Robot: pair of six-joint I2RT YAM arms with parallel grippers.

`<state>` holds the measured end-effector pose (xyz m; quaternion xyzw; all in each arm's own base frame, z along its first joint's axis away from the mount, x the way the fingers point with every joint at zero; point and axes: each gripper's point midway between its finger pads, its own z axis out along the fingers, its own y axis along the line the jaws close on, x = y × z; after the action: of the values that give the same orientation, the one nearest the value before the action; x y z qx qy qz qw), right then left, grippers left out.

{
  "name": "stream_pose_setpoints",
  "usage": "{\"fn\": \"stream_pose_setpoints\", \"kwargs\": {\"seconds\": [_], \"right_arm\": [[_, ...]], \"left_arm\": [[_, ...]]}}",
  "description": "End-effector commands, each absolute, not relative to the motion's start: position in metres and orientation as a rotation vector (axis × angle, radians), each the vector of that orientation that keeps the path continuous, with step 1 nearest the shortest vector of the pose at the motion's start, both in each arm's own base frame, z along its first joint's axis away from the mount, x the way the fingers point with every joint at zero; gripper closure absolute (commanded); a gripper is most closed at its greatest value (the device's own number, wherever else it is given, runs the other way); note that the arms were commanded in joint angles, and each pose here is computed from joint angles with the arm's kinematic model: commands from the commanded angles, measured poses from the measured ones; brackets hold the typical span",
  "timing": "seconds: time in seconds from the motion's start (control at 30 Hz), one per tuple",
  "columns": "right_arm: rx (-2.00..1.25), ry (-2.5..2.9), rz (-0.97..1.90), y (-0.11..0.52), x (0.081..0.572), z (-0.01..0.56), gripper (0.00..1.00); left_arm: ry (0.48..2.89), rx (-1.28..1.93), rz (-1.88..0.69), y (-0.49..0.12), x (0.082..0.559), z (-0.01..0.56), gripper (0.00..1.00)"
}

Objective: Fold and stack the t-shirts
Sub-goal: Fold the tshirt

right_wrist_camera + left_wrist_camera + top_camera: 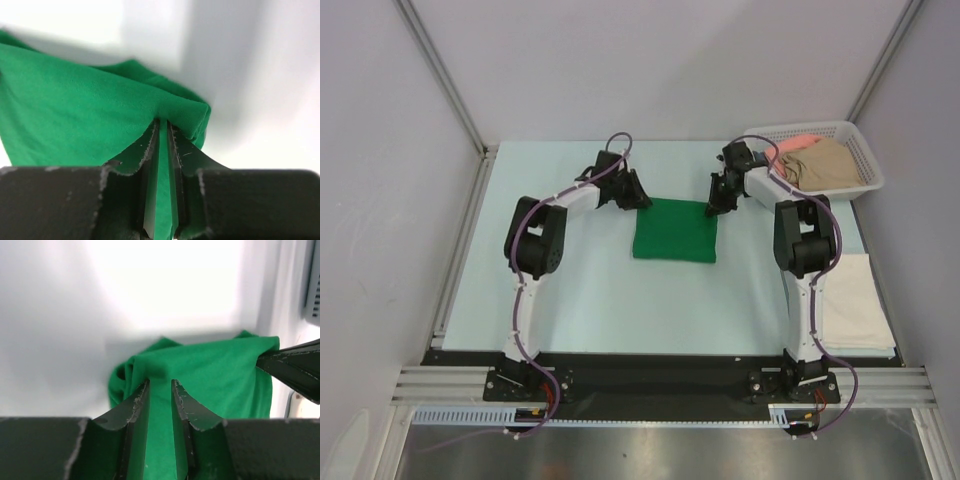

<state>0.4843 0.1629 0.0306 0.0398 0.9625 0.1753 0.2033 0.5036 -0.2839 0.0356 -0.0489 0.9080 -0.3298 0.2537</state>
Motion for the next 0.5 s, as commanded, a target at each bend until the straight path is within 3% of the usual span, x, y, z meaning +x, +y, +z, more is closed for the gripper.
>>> {"fn": "stream_pose_setpoints", "kwargs": {"seconds": [0.0, 0.27, 0.4, 0.47], "right_arm": [[0.063, 2.637, 0.395, 0.148, 0.509, 0.038, 0.84], [0.048, 2.641, 0.3, 0.131, 0.524, 0.041, 0.81], [0.031, 2.632, 0.231, 0.12, 0.529, 0.057, 0.78], [0.018, 2.641, 0.18, 0.116, 0.526, 0.068, 0.71]], "left_arm": [[2.389, -0.115, -0.924, -0.285, 0.528, 0.05, 0.71], [2.423, -0.144, -0.877, -0.262, 0.544, 0.036, 0.72], [2.386, -0.083, -0.78, -0.253, 0.558, 0.064, 0.71], [2.383, -0.032, -0.698, -0.243, 0.558, 0.086, 0.67]]}}
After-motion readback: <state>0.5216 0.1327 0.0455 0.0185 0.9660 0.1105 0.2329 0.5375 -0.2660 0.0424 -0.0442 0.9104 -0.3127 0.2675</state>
